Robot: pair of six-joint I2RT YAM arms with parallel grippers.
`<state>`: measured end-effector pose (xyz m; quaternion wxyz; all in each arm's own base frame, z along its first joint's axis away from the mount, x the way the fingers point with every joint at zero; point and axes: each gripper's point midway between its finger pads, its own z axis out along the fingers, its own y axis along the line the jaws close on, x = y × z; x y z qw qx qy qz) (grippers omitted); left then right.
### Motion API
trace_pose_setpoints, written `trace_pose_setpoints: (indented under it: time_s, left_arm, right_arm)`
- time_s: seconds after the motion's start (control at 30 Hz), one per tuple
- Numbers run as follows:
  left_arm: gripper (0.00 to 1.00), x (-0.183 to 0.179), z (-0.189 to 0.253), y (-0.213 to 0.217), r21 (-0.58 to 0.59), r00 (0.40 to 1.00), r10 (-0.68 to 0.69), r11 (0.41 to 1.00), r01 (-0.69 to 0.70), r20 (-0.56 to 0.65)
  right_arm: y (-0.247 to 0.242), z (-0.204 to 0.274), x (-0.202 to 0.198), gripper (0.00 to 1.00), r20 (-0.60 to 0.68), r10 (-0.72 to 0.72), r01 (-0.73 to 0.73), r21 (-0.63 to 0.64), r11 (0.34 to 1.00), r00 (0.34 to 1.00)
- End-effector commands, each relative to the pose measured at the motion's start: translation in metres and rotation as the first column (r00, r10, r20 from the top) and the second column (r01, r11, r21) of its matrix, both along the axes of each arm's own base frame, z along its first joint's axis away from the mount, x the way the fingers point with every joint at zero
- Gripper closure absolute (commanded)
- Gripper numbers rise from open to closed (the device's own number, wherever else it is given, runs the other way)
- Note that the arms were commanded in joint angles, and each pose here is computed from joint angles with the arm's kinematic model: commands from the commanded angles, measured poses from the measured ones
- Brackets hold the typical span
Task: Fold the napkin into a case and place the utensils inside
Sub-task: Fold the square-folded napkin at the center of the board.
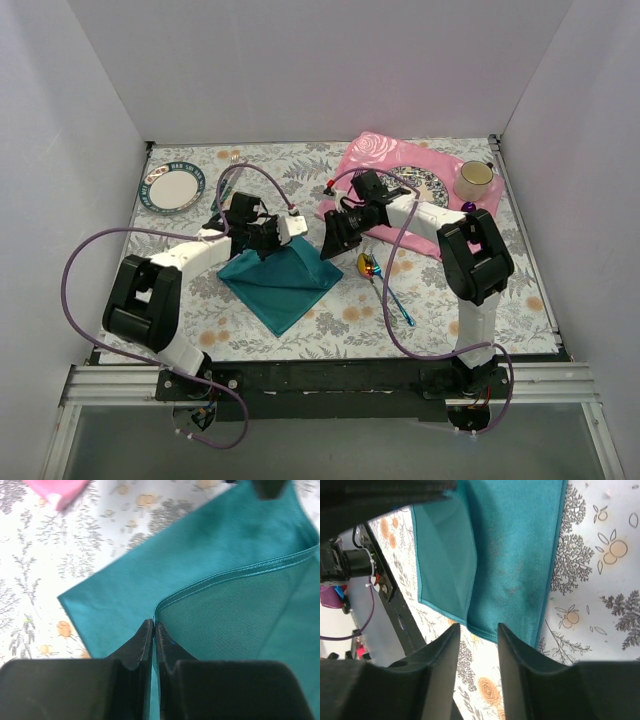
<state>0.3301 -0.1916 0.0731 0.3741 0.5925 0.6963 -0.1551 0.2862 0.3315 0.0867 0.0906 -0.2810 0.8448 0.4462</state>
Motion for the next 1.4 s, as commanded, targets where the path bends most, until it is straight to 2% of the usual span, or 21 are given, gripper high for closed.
trace_pose_setpoints:
  time_s: [0.0, 0.07, 0.17, 0.47, 1.37]
  left_arm:
    - [1.0, 0.033, 0.021, -0.008, -0.073, 0.998, 0.022, 0.997, -0.017, 0.06]
    - [1.0, 0.041, 0.014, -0.004, -0.061, 0.997, 0.059, 0.997, -0.055, 0.055]
    - [1.0, 0.052, 0.014, 0.001, -0.074, 0.991, 0.111, 0.992, -0.106, 0.077]
    - [1.0, 0.08, 0.011, 0.014, -0.094, 0.973, 0.208, 0.976, -0.199, 0.1]
    - [0.98, 0.094, -0.001, 0.017, -0.058, 0.976, 0.192, 0.981, -0.187, 0.099]
  right_arm:
    - [-0.001, 0.028, 0.002, 0.6, 0.056, -0.007, 0.004, 0.06, 0.998, 0.998]
    - [-0.001, 0.028, -0.001, 0.66, 0.054, -0.005, 0.002, 0.062, 0.998, 0.999]
    - [-0.002, 0.027, -0.004, 0.7, 0.042, -0.006, 0.003, 0.068, 0.998, 0.999]
    - [0.0, 0.025, -0.006, 0.72, 0.017, -0.001, 0.0, 0.08, 0.997, 1.0]
    - [0.0, -0.005, -0.011, 0.78, -0.061, -0.011, 0.014, 0.04, 0.999, 0.998]
